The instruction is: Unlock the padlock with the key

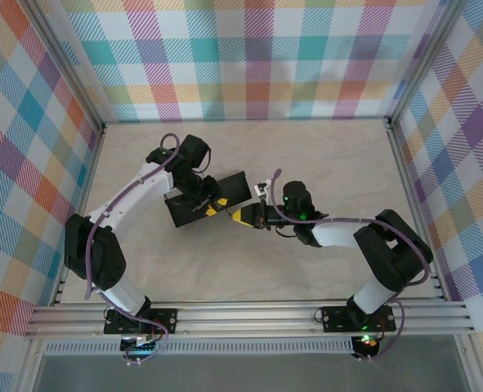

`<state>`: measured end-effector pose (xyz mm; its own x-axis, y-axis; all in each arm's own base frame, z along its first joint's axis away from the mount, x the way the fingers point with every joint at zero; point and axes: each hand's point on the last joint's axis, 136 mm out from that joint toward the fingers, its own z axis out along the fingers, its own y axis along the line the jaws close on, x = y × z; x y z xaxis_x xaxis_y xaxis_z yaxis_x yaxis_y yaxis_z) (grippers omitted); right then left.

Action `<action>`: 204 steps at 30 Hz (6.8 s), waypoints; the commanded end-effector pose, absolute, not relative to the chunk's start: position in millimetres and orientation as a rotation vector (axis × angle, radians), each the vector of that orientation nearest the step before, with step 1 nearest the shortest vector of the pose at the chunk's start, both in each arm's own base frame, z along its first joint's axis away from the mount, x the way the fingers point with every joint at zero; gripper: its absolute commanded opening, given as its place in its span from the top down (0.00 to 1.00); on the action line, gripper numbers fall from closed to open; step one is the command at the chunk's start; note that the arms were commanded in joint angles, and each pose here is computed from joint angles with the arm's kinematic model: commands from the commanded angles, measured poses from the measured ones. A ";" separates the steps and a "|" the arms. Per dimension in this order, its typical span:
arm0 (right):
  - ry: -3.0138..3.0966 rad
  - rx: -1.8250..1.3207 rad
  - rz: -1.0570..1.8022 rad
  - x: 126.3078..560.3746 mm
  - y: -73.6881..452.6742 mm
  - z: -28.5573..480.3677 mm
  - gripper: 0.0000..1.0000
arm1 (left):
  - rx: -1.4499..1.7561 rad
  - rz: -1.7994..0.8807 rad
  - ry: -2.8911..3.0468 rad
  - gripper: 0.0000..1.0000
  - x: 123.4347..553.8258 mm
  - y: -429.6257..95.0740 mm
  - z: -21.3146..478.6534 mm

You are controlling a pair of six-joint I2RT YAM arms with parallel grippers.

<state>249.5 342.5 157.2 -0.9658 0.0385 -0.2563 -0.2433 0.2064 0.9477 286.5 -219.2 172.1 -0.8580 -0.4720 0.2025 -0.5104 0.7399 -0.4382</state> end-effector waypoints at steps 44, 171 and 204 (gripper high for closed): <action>1.976 -0.456 1.948 265.4 345.7 183.6 1.00 | 0.786 0.919 -2.805 1.00 289.2 -226.9 191.1; 1.862 -0.328 1.899 267.6 346.3 178.3 1.00 | 0.957 1.077 -2.709 1.00 298.8 -229.5 206.6; 1.791 -0.364 1.891 268.4 346.0 202.0 1.00 | 0.939 1.075 -2.725 1.00 302.9 -228.1 211.3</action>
